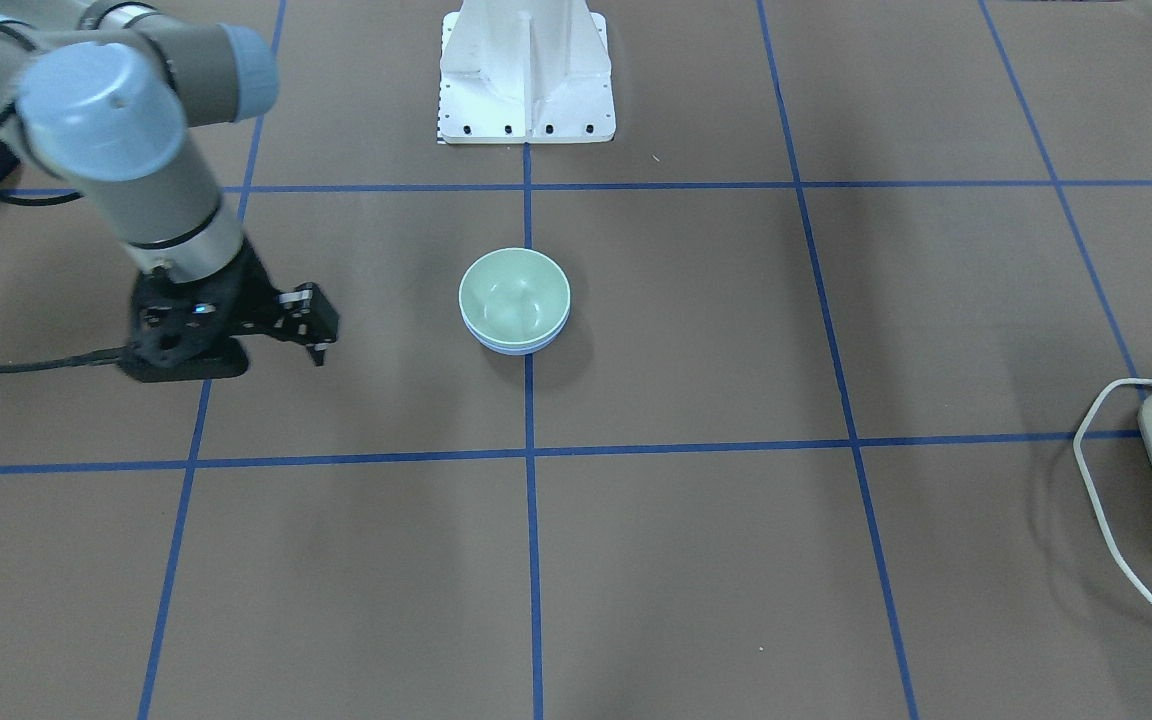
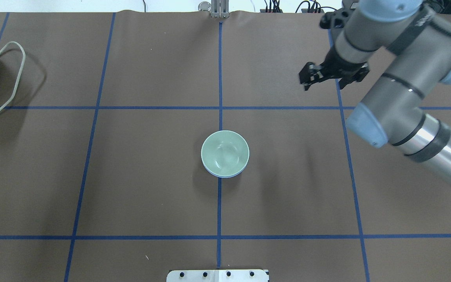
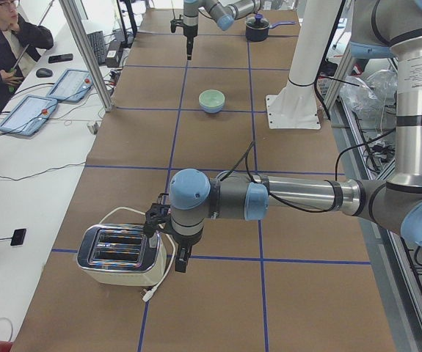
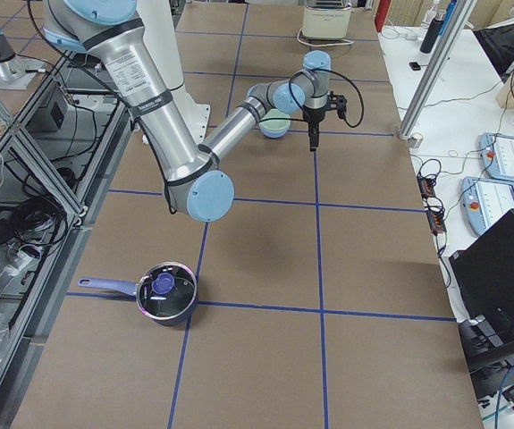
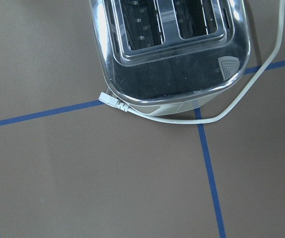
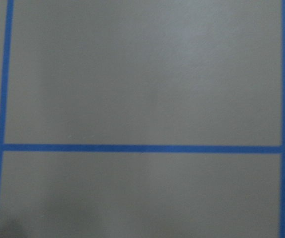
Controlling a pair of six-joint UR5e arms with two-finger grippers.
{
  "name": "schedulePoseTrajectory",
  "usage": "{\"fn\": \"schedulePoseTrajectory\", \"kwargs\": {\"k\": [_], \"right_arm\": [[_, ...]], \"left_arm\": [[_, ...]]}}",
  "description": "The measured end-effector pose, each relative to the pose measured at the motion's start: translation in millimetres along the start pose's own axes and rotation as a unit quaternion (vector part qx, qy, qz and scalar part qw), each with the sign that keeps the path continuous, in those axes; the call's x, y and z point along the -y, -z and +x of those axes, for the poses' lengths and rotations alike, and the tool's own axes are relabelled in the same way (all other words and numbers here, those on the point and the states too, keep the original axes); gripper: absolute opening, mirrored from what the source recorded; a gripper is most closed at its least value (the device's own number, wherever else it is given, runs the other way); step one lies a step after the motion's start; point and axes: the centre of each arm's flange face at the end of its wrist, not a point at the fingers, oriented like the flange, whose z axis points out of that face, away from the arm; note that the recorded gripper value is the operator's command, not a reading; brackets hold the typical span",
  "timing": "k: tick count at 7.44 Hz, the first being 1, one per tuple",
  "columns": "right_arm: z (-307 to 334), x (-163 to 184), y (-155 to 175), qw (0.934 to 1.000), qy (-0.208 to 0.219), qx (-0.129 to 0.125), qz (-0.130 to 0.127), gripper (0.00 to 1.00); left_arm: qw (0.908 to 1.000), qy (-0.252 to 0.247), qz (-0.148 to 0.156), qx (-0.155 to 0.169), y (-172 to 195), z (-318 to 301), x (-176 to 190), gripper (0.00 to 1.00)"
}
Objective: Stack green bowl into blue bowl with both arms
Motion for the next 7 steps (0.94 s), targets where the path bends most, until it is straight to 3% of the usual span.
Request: {"fn": "schedulePoseTrajectory", "kwargs": {"k": [2, 3, 5, 7], "right_arm": [[145, 20, 16, 0.9982, 0.054, -0.024, -0.008, 1.0], [225, 10, 22, 0.9967, 0.071, -0.035, -0.017, 1.0], [370, -50, 27, 0.9948, 0.077, -0.054, -0.039, 1.0], [461, -131, 28, 0.9952, 0.041, -0.065, -0.061, 1.0]], "left_arm": [[0.9999, 0.014, -0.001, -0.009, -1, 1, -1, 0.98], [0.9998, 0.016, -0.002, -0.01, -2, 0, -2, 0.98], [0.9998, 0.015, -0.001, -0.01, -2, 0, -3, 0.98], [0.9998, 0.015, -0.001, -0.011, -2, 1, -3, 0.98]]}}
